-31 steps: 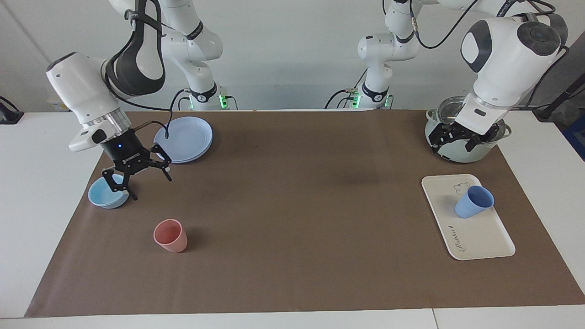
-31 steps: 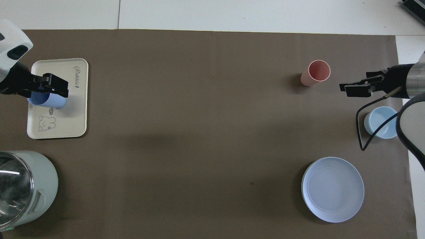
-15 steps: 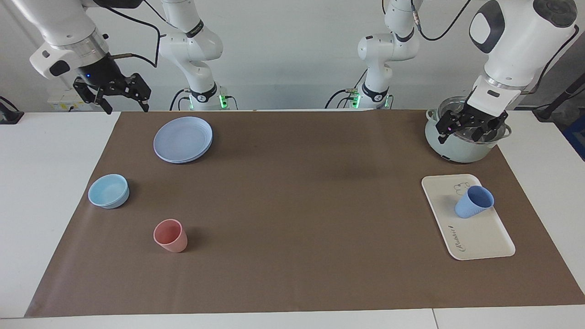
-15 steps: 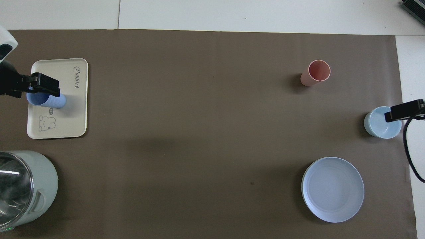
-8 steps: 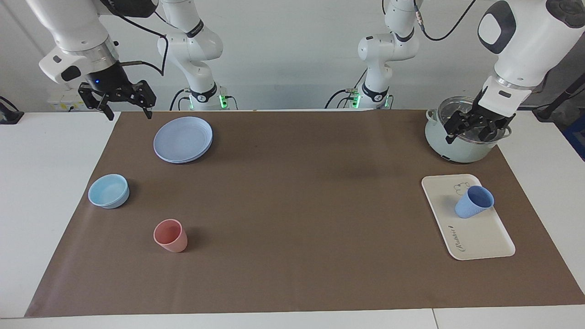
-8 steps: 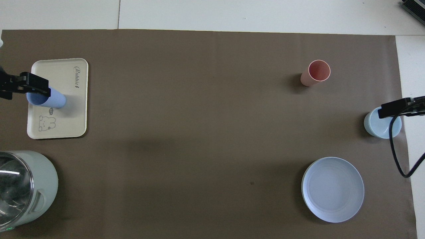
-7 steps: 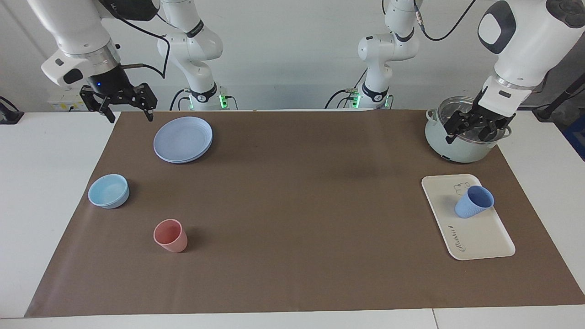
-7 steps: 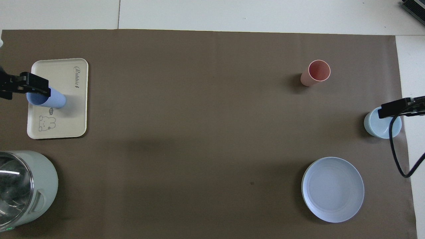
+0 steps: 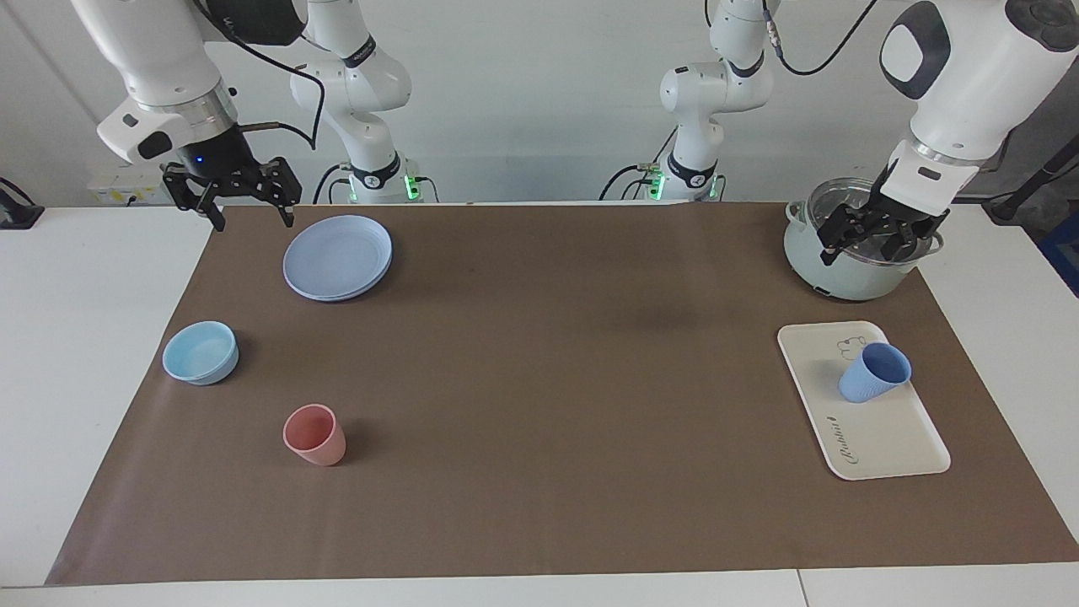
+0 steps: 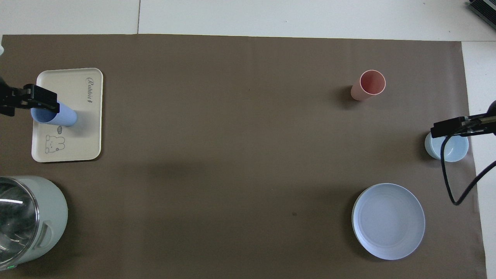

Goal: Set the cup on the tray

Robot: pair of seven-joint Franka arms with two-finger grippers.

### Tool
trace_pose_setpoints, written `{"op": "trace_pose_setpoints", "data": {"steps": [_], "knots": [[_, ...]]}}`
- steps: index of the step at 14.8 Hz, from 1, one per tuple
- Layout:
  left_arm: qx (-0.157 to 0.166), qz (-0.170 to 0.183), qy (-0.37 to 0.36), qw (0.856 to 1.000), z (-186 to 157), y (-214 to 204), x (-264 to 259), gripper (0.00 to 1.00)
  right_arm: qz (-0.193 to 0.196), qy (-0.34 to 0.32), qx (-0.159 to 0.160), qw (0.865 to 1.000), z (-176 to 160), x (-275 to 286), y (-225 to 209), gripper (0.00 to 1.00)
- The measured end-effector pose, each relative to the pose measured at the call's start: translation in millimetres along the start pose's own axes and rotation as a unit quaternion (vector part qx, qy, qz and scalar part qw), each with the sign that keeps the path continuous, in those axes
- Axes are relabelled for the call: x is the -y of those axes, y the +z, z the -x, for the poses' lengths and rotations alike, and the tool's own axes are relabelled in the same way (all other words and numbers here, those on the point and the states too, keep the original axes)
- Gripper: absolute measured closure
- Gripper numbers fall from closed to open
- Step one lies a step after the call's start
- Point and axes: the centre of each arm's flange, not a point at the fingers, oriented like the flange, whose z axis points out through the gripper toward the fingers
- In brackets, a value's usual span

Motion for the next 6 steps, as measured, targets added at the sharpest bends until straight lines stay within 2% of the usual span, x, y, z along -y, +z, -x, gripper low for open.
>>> {"op": "trace_pose_setpoints", "data": {"steps": [6], "knots": [[-0.002,0.0,0.0,1.0,0.7,-1.7,-0.2,0.0,-0.008,0.016,0.008,1.0,2.2,-2.4,1.1,0.0]]}}
